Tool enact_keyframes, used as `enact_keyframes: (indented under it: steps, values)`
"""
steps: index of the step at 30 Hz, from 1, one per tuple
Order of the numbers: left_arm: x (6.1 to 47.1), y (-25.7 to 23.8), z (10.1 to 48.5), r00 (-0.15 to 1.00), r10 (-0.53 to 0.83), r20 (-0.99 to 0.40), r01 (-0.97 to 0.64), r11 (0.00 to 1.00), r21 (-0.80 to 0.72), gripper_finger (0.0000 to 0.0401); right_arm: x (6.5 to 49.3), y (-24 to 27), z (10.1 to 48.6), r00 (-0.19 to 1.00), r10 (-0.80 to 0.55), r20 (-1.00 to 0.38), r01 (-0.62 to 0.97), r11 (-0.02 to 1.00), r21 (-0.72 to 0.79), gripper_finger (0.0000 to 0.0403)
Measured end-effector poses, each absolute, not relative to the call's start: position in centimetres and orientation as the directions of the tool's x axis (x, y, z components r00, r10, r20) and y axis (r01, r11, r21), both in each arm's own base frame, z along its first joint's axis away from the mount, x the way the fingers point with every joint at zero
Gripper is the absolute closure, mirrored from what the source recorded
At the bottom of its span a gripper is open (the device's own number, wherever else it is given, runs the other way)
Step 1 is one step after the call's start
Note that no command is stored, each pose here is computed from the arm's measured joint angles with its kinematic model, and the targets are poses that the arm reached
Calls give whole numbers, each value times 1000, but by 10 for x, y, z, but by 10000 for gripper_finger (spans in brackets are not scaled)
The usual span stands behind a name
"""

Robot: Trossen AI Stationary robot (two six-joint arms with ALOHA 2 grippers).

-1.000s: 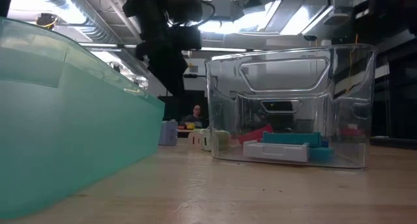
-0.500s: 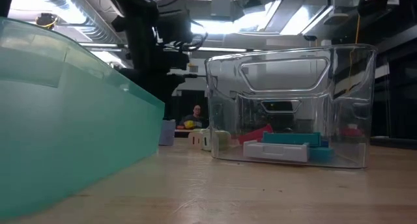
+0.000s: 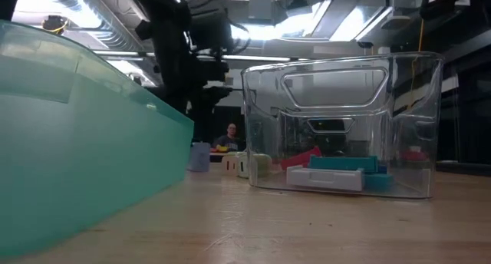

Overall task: Pick & Place Office items
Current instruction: Put the bottom right blue charger adapter into the green bin

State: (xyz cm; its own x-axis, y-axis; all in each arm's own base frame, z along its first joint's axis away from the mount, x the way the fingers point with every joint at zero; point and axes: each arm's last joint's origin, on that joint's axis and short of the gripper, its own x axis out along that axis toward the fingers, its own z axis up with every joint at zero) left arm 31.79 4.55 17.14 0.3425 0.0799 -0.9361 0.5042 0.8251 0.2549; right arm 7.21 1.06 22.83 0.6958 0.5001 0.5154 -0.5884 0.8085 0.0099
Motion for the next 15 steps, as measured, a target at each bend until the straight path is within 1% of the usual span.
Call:
enact_keyframes:
  steps: [4,6,8,10,13,15]
  values:
    - [321,46,151,281,75,-957,546,807,224,211,72,10,228,703,484,521,-581,813,28,202]
    - [327,47,147,286,74,-955,546,807,226,210,73,10,228,706,480,521,-579,814,35,202]
    - [329,47,138,259,69,-963,551,808,206,214,73,10,228,707,477,521,-581,813,43,202]
    - [329,47,131,225,66,-972,533,827,180,232,73,10,228,708,477,521,-585,809,53,202]
    - [329,47,129,196,61,-979,444,884,144,287,73,10,228,707,477,521,-591,804,67,202]
    - [329,48,133,181,18,-983,348,934,82,289,73,10,228,708,477,521,-591,804,67,202]
